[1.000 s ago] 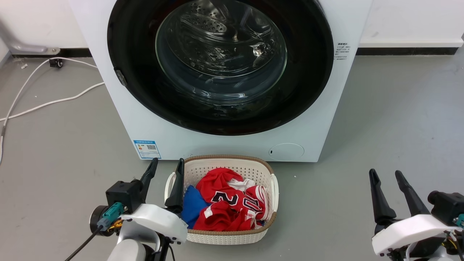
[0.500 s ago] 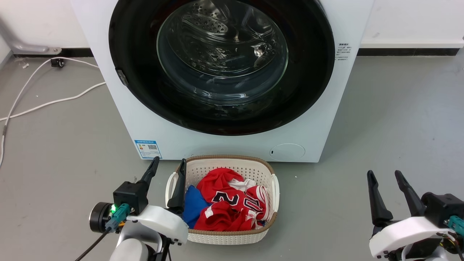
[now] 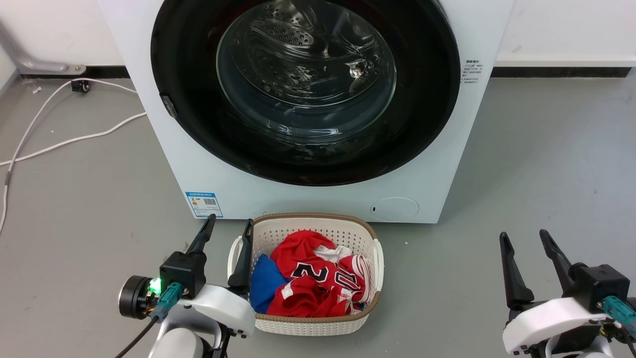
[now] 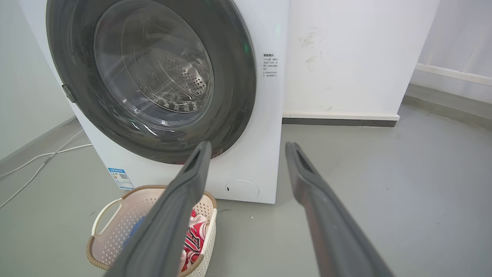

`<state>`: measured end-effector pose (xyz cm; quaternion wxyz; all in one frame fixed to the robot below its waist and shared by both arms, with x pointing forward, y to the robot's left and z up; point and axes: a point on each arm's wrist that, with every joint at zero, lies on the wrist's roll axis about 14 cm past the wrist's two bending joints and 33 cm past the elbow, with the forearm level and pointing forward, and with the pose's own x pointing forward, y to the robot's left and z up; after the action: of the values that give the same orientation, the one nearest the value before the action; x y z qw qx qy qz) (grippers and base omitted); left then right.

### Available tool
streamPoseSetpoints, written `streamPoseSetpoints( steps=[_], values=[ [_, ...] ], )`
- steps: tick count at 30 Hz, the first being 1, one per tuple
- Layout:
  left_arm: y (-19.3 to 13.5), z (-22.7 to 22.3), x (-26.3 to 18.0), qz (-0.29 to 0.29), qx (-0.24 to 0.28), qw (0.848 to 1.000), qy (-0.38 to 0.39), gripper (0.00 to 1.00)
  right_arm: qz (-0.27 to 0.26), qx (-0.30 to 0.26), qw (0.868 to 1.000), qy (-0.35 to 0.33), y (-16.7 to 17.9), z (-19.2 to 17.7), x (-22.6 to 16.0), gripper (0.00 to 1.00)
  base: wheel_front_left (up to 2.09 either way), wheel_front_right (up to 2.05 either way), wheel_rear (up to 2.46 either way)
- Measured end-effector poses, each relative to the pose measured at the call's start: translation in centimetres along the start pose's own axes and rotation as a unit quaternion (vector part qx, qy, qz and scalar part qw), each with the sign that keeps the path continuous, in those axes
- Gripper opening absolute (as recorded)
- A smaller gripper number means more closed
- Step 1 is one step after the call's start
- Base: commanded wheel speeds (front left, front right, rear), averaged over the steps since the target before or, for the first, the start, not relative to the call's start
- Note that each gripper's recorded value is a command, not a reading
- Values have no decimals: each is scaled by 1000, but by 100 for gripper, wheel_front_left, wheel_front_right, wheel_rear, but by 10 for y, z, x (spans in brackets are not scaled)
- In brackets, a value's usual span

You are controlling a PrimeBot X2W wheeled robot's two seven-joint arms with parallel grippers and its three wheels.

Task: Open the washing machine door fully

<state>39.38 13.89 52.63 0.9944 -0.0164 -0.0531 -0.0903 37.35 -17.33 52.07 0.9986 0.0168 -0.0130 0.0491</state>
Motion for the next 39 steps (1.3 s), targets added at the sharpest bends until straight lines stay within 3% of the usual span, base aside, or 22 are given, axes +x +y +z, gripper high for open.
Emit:
streamPoseSetpoints(
  steps=[13,34,35,36,37,38,39],
  values=[
    [3,-6,-1,1,12,1000,4,100,4,-33,999,-6,3,6,-1,100,0,0,0],
    [7,-8,-1,9,-2,1000,6,100,-5,-14,1000,0,-2,1,-3,100,0,0,0],
    [7,-8,-1,9,-2,1000,6,100,-6,-11,1000,1,-3,1,-3,87,0,0,0],
    [7,-8,-1,9,-2,1000,5,100,-8,-6,1000,1,-3,1,-3,42,0,0,0],
    [7,-8,-1,8,-3,1000,5,100,-8,-5,1000,2,-3,0,-3,16,0,0,0],
    [7,-8,-1,8,-3,1000,5,100,-8,-5,1000,3,-3,0,-4,0,0,0,0],
    [6,-8,0,7,-4,1000,5,100,-8,-3,1000,3,-3,-1,-4,0,0,0,0]
  ],
)
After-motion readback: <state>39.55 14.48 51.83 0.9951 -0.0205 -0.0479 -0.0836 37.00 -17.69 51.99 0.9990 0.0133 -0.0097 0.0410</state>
